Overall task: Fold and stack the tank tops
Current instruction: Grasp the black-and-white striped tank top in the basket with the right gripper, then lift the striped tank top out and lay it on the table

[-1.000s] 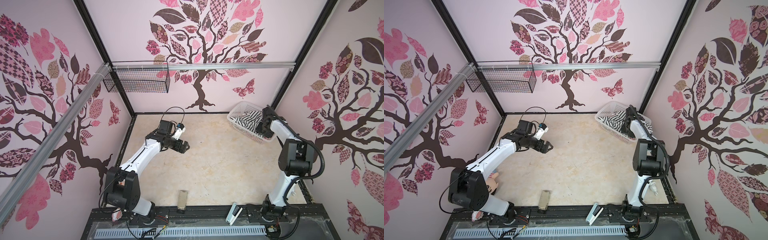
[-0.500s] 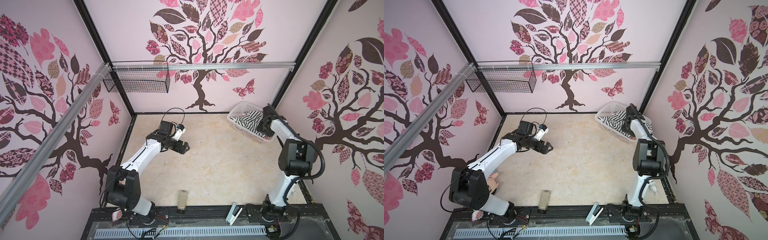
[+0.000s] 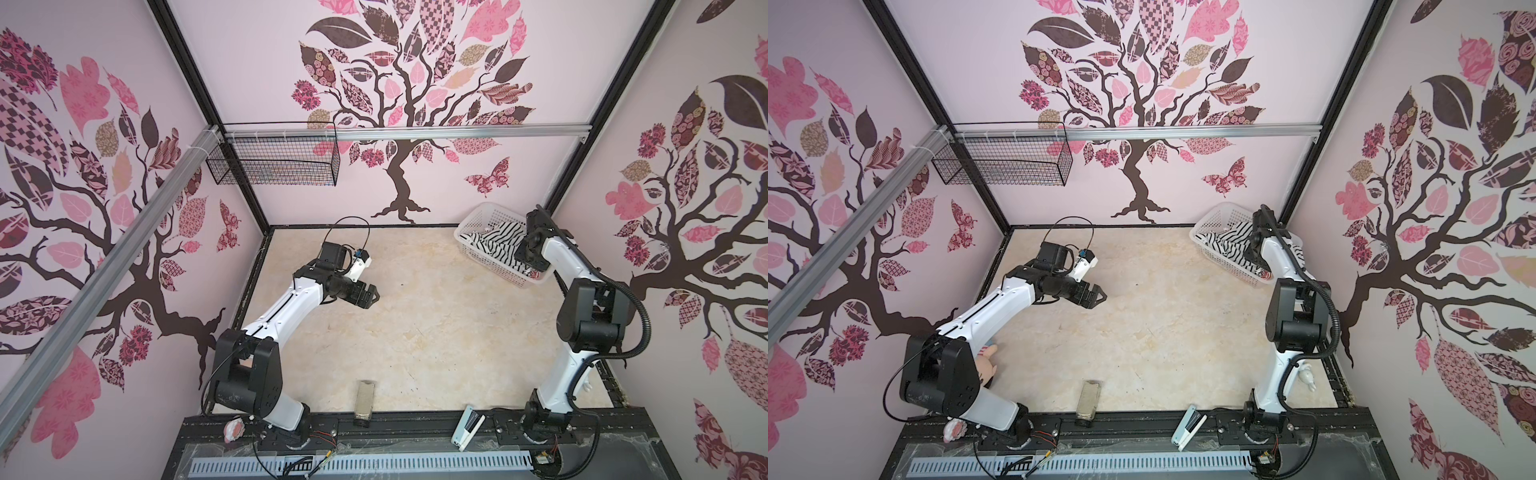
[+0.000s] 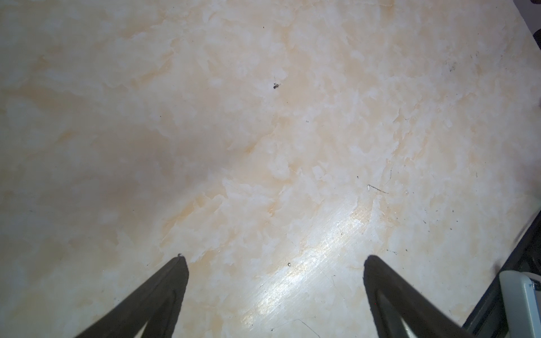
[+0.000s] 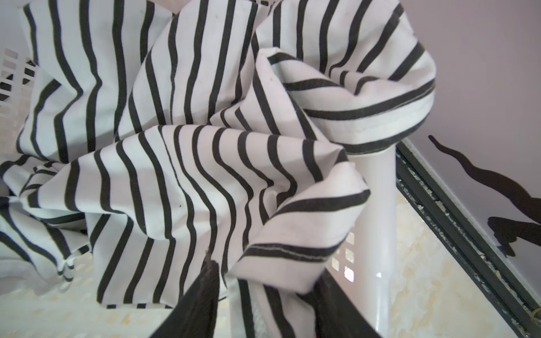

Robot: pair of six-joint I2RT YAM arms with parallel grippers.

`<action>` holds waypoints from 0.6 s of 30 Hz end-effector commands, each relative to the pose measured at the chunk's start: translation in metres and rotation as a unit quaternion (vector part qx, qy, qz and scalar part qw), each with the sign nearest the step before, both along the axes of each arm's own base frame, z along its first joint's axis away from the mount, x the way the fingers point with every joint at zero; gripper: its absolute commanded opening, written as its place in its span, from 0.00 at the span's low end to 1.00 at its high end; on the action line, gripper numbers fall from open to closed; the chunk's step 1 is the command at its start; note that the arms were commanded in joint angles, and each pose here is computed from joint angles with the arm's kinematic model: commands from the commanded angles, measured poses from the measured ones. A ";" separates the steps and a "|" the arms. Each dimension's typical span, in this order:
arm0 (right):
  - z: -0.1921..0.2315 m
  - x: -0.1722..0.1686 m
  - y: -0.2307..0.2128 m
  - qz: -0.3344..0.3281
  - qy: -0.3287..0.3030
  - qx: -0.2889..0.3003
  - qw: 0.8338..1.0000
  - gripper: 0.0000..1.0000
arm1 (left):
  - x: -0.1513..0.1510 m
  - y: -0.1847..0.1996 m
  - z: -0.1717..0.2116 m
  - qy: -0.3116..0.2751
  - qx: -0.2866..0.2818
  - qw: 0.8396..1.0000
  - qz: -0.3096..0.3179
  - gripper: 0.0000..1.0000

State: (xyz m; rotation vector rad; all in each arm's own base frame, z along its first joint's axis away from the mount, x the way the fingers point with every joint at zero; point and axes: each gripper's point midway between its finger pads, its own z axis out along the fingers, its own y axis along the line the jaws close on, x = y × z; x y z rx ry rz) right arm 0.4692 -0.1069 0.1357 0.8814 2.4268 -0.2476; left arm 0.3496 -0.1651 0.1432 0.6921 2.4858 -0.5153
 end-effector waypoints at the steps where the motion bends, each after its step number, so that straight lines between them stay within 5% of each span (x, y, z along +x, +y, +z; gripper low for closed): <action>1: 0.009 -0.001 -0.005 -0.005 -0.005 -0.007 1.000 0.48 | -0.004 0.001 -0.007 0.005 0.004 1.000 -0.005 0.98; 8: 0.015 0.003 0.001 0.005 -0.015 0.010 1.000 0.00 | -0.004 0.000 -0.007 0.004 0.003 1.000 -0.006 0.98; 14: 0.106 0.014 0.021 0.031 -0.127 0.058 0.990 0.00 | -0.002 0.001 -0.006 0.002 0.004 1.000 -0.002 0.98; 18: 0.198 0.018 0.045 0.075 -0.223 0.093 0.967 0.00 | 0.001 0.004 -0.007 -0.002 0.011 1.000 0.005 0.98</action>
